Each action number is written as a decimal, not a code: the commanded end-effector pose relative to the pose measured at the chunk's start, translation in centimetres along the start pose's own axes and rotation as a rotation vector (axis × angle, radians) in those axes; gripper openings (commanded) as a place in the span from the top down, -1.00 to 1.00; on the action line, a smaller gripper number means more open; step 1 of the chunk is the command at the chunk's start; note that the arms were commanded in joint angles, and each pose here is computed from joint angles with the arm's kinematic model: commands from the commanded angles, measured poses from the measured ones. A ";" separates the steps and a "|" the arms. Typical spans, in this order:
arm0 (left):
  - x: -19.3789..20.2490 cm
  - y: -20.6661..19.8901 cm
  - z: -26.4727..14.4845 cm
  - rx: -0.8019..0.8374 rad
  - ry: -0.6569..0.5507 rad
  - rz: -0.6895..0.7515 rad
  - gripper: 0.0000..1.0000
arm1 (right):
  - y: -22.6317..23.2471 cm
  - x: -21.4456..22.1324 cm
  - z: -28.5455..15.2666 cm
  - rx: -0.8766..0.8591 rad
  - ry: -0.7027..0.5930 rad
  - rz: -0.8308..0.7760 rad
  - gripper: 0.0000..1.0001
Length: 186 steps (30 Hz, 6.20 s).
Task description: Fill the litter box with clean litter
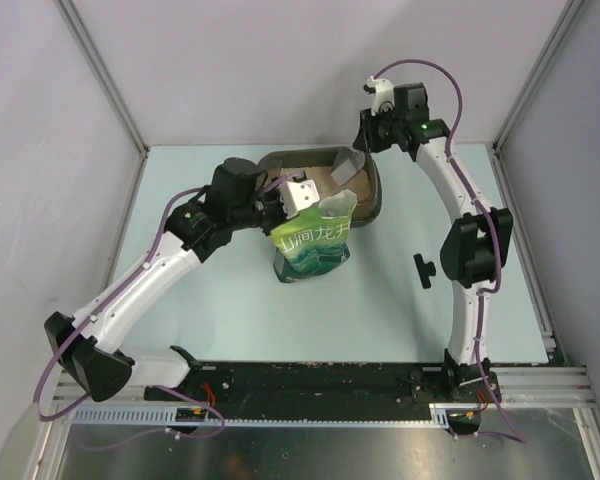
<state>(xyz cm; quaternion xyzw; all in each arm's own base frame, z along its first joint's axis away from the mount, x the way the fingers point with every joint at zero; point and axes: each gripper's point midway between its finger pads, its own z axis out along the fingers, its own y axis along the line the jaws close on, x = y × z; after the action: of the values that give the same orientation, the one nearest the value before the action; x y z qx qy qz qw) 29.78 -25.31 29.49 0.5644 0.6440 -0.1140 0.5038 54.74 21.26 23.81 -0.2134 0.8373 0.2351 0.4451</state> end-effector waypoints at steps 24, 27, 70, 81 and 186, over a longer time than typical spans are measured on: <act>-6.1 3.5 -1.4 -0.131 -0.188 -0.193 1.00 | 16.2 -6.3 -26.2 -0.223 -0.243 -0.408 1.00; -6.1 3.4 -1.4 -0.127 -0.190 -0.193 1.00 | 16.1 -5.3 -25.7 -0.226 -0.216 -0.412 1.00; -7.0 1.6 -3.4 -0.081 -0.257 -0.253 1.00 | 16.0 4.3 -11.5 0.162 0.143 -0.049 1.00; -7.9 0.5 -3.5 -0.022 -0.303 -0.318 1.00 | 15.1 8.0 -9.3 0.248 0.221 -0.044 1.00; -4.4 1.0 -2.9 -0.111 -0.184 -0.015 1.00 | 12.0 -1.2 -16.6 -0.495 -0.004 0.617 1.00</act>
<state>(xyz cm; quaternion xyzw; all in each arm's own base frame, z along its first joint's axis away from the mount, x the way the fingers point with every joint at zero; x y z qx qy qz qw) 28.54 -25.23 29.51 0.5337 0.6449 -0.1305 0.5313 38.10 22.18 31.49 -0.0290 0.8076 0.5271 0.2629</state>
